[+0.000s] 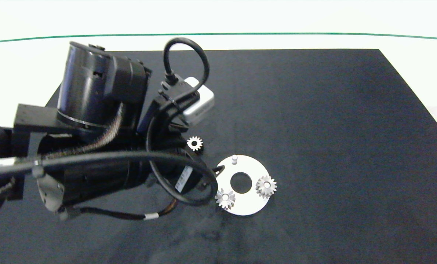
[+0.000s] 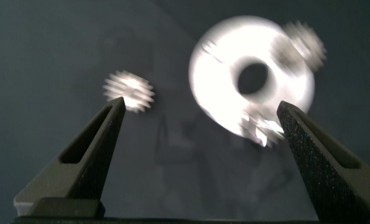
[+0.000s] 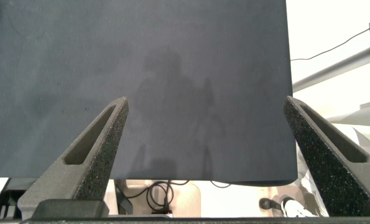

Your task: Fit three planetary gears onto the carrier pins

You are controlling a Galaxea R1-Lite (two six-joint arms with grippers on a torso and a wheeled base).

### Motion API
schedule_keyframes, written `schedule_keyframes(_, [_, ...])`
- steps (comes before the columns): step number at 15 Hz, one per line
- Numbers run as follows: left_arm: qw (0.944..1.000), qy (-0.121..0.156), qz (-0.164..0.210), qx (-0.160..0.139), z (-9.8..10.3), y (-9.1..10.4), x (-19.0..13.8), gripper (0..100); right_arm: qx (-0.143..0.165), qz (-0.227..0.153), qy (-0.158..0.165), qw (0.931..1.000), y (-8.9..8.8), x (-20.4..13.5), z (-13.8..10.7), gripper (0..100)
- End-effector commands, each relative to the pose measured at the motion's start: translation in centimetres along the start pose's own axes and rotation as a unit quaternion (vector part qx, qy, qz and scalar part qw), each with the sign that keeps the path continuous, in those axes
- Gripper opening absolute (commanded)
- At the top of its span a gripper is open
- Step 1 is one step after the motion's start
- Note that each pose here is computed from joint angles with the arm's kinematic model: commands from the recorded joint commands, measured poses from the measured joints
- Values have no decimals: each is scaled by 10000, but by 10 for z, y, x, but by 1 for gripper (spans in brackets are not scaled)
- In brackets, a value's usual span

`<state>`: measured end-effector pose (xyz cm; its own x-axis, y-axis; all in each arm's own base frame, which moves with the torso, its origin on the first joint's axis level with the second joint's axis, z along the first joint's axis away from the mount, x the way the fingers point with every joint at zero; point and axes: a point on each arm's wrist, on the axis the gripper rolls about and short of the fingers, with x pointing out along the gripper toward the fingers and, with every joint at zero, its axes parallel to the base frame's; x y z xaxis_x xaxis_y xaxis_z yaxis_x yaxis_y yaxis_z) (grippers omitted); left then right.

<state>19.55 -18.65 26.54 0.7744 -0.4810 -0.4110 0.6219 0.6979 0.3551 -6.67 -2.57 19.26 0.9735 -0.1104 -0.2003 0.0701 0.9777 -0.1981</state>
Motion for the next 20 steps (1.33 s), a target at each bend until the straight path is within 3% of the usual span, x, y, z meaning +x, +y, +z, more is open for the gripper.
schedule_keyframes(1, [9993, 331, 104, -136, -6, 19, 35, 100, 12, -24, -37, 10000, -1, -2, 2, 100])
schedule_keyframes(4, [9980, 491, 336, -191, -19, 32, 66, 100, 9, -19, -61, 10000, -2, -3, 3, 100])
schedule_keyframes(10, [9970, 602, 428, -216, -29, 48, 84, 100, 5, 10, -66, 10000, -2, -3, 3, 100])
schedule_keyframes(14, [9959, 790, 383, -237, -39, 47, 97, 100, 13, 8, -87, 10000, -2, -3, 3, 100])
schedule_keyframes(20, [9959, 798, 380, -217, -41, 45, 103, 100, 24, 32, -136, 9999, -4, -5, 5, 100])
